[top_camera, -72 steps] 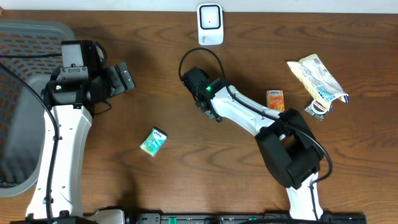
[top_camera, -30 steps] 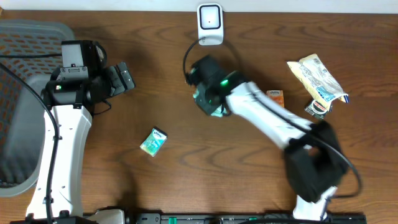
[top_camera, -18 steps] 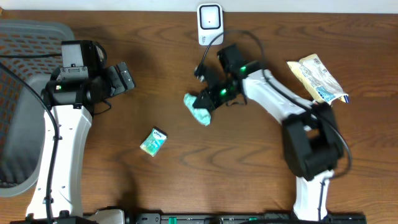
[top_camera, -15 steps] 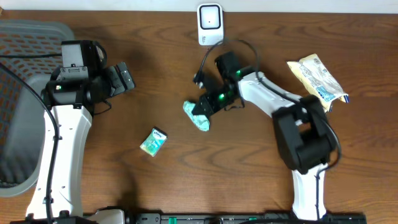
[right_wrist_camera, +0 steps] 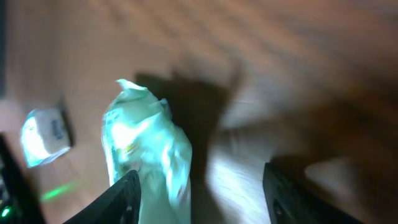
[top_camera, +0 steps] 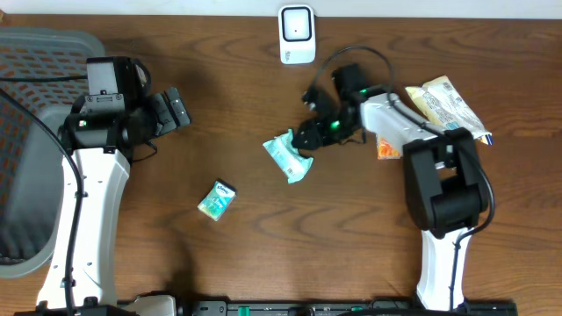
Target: Scan the item barcode
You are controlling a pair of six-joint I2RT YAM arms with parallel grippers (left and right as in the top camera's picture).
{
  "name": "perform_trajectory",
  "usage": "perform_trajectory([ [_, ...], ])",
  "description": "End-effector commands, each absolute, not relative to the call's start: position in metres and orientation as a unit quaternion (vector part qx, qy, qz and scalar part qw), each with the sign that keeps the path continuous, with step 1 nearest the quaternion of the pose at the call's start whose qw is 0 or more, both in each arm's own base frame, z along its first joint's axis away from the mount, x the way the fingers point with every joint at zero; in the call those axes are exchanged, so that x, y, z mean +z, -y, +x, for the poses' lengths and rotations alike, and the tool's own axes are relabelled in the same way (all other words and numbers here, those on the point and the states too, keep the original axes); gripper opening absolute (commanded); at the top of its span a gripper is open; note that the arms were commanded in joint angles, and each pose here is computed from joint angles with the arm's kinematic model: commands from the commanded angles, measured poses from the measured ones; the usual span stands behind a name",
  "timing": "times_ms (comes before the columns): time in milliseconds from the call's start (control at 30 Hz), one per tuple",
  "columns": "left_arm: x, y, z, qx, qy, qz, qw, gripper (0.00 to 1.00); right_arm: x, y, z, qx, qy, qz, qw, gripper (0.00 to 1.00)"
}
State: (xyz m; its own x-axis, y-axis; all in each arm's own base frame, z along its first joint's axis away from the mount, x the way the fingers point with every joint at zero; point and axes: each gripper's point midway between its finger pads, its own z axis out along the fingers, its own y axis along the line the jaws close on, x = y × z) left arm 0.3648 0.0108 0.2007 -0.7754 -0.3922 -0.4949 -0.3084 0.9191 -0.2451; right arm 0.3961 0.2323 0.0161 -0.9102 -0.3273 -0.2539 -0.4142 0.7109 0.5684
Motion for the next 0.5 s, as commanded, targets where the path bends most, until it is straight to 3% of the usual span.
perform_trajectory([
  [0, 0.202, -0.014, 0.365, -0.068, -0.940, -0.181, 0.280, 0.98, 0.030, -0.201, 0.419, 0.270, -0.942, -0.176, 0.095, 0.58],
  [167, 0.202, -0.014, 0.365, -0.068, -0.940, -0.181, 0.280, 0.98, 0.074, -0.208, 0.422, 0.271, -0.933, -0.203, 0.124, 0.45],
  [267, 0.202, -0.014, 0.365, -0.068, -0.940, -0.181, 0.280, 0.97, 0.086, -0.229, 0.410, 0.273, -0.923, -0.238, 0.130, 0.25],
  [333, 0.202, -0.014, 0.365, -0.068, -0.940, -0.181, 0.280, 0.98, 0.085, -0.243, 0.402, 0.274, -0.920, -0.252, 0.125, 0.04],
  [467, 0.202, -0.014, 0.365, -0.068, -0.940, -0.181, 0.280, 0.98, 0.071, -0.261, 0.390, 0.236, -0.935, -0.240, 0.108, 0.01],
])
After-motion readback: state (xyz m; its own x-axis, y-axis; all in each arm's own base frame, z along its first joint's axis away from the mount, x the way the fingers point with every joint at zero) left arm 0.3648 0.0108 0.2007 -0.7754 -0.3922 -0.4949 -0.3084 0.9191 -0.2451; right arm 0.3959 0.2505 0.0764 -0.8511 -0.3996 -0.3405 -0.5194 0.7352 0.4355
